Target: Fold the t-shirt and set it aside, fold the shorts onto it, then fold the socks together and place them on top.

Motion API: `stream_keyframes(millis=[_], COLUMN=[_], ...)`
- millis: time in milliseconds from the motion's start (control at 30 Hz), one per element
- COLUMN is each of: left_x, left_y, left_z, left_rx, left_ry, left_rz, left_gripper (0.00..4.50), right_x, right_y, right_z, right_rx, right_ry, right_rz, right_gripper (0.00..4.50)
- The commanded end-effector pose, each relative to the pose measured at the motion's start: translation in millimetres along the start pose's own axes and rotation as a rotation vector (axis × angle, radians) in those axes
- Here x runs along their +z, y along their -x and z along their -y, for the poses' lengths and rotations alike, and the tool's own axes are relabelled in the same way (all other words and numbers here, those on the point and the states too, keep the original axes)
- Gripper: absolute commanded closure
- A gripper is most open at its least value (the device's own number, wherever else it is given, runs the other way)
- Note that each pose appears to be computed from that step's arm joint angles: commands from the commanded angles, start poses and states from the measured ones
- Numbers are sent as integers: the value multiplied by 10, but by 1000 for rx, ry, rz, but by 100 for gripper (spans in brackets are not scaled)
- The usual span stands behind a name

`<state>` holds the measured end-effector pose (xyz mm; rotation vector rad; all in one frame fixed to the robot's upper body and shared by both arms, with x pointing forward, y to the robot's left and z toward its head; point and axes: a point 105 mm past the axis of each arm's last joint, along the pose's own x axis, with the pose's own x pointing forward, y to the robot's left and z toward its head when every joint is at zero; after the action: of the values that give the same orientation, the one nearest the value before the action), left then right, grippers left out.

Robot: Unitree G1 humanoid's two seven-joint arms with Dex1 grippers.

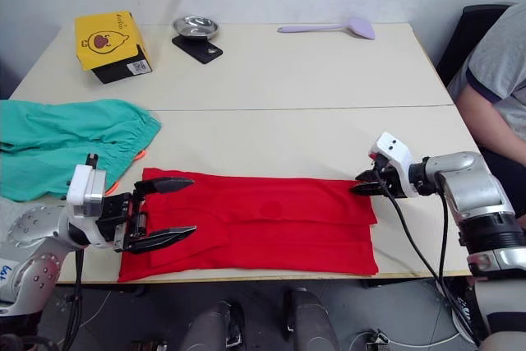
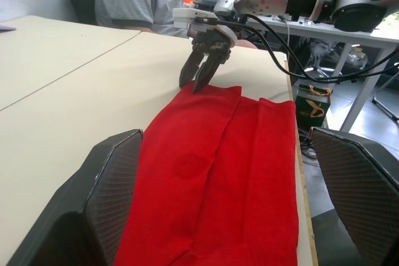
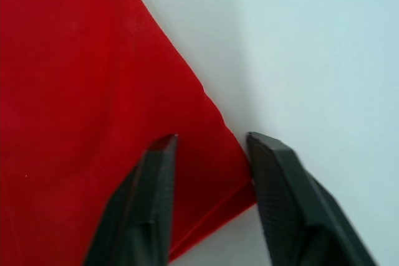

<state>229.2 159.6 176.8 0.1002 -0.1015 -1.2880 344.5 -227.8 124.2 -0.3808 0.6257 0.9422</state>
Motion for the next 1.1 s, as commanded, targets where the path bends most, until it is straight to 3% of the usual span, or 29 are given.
stream_keyframes(millis=[33, 67, 200, 300, 400, 600, 833, 1100], left_x=[32, 27, 11, 4, -6, -43, -84, -105], left_y=[-29, -29, -34, -34, -52, -131, -141, -80], left_z=[33, 33, 17, -18, -76, -138, -199, -204], left_rx=[-4, -2, 14, 35, 72, 74, 100, 120], left_ry=[-40, -40, -48, -56, -58, -48, -78, -89], left_rz=[8, 9, 17, 26, 51, 97, 92, 66], left_gripper=[0, 0, 0, 0, 0, 0, 0, 0], right_x=[66, 81, 166, 261, 644, 964, 1465, 1625], right_y=[44, 49, 104, 201, 176, 20, -249, -397], right_z=[-5, -17, 0, 151, 282, 618, 644, 643], right_rx=[21, 31, 26, -83, -168, -336, -413, -488], right_ry=[39, 48, 122, 279, 324, 603, 741, 774], right_rz=[-16, -23, -69, -204, -144, -258, -225, -174], right_gripper=[410, 448, 448, 448, 448, 448, 448, 448])
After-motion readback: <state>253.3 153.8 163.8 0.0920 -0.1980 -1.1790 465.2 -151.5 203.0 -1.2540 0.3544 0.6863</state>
